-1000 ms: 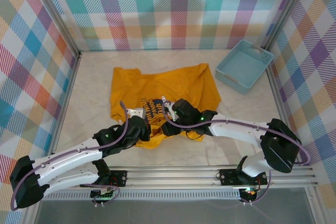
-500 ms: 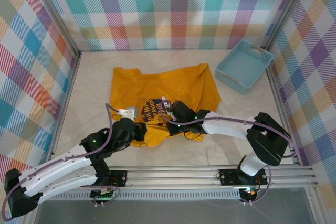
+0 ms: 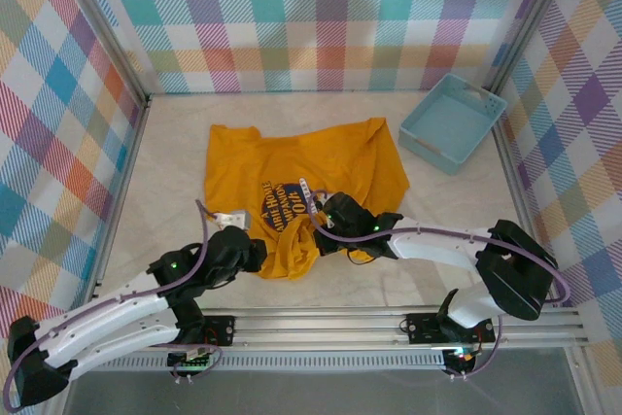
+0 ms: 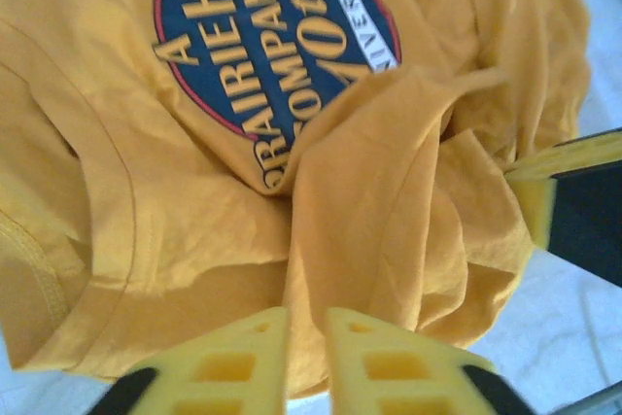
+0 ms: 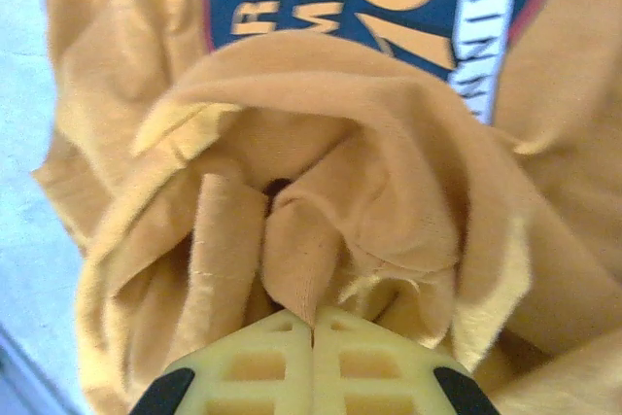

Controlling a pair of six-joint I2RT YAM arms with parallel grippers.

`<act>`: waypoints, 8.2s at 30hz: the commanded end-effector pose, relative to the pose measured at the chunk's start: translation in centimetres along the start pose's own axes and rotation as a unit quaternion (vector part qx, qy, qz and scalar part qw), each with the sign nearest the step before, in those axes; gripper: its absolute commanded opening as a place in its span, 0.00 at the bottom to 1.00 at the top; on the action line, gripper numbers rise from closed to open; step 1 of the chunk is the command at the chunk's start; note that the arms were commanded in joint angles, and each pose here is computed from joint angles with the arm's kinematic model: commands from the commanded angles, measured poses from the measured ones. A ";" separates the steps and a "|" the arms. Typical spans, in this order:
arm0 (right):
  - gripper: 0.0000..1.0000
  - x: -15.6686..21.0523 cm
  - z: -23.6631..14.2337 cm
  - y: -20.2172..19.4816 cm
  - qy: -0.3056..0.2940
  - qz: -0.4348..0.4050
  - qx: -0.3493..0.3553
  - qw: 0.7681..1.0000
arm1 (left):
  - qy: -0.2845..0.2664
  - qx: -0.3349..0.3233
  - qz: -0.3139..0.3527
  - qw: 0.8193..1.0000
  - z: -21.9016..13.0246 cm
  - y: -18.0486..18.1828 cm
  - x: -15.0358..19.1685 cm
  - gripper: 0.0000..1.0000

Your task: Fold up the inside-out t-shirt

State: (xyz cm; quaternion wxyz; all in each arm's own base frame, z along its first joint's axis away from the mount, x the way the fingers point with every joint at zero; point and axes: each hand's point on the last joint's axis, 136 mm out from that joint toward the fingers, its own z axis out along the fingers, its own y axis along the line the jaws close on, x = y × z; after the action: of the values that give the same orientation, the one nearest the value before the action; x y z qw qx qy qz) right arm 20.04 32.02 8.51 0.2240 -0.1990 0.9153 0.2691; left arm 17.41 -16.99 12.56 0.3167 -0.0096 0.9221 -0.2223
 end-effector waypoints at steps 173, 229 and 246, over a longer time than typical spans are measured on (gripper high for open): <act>0.00 -5.2 -10.5 -2.4 -0.044 0.034 0.092 0.994 | -0.111 -0.002 0.022 0.994 -2.0 1.0 -3.5 0.00; 0.64 -2.3 -14.6 -19.9 0.026 0.115 0.399 0.909 | -0.245 -0.223 -0.169 0.928 -15.0 9.6 -24.8 0.00; 0.74 -1.7 -5.8 -6.2 0.046 -0.040 0.238 0.969 | -0.173 -0.100 -0.141 0.970 -9.3 5.2 -25.8 0.00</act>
State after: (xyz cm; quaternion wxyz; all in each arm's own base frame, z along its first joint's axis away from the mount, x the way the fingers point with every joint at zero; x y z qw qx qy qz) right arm 22.73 23.10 12.20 0.2378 -0.1823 0.9536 0.0313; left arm 32.64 -3.69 30.13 0.4169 -0.2295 0.8665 -0.1509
